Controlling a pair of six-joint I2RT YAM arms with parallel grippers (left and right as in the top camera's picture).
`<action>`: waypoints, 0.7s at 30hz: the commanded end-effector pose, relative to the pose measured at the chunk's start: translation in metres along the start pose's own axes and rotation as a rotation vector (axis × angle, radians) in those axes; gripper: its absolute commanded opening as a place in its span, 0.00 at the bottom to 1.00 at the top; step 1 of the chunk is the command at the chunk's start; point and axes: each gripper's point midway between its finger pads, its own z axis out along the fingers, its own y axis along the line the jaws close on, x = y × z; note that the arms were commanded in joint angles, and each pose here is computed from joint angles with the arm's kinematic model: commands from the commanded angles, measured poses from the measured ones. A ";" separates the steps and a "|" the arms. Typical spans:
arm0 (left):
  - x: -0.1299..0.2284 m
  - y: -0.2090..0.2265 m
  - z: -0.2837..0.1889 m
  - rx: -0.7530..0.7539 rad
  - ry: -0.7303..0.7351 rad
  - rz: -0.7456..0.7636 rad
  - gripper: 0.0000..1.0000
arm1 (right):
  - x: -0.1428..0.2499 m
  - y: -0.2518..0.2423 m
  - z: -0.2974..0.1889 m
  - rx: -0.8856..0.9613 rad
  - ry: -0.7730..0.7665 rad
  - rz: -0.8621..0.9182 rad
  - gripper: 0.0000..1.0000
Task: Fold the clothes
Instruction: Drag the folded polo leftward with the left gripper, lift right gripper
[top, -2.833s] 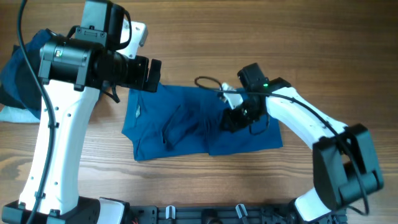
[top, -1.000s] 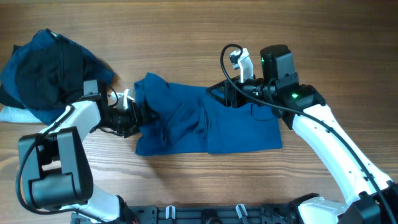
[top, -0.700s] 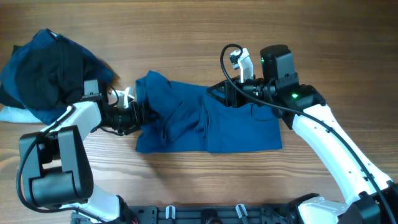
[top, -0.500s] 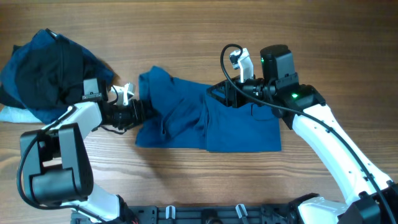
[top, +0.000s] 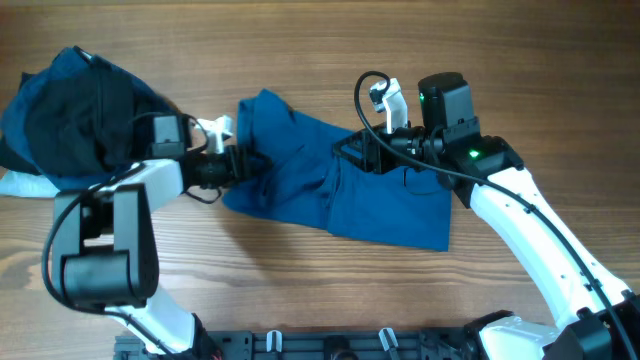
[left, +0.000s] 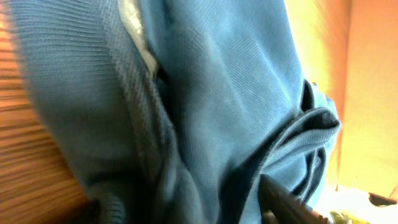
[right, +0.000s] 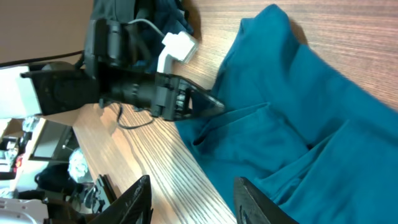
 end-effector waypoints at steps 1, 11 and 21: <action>0.028 0.019 0.025 -0.092 0.084 -0.036 0.29 | 0.000 0.003 -0.006 0.006 -0.003 -0.013 0.41; -0.010 0.009 -0.023 -0.106 -0.018 -0.075 0.04 | -0.018 -0.028 -0.037 0.172 -0.101 -0.022 0.39; -0.080 -0.093 -0.121 -0.134 -0.188 0.067 0.04 | -0.020 -0.107 -0.131 0.522 -0.268 0.241 0.40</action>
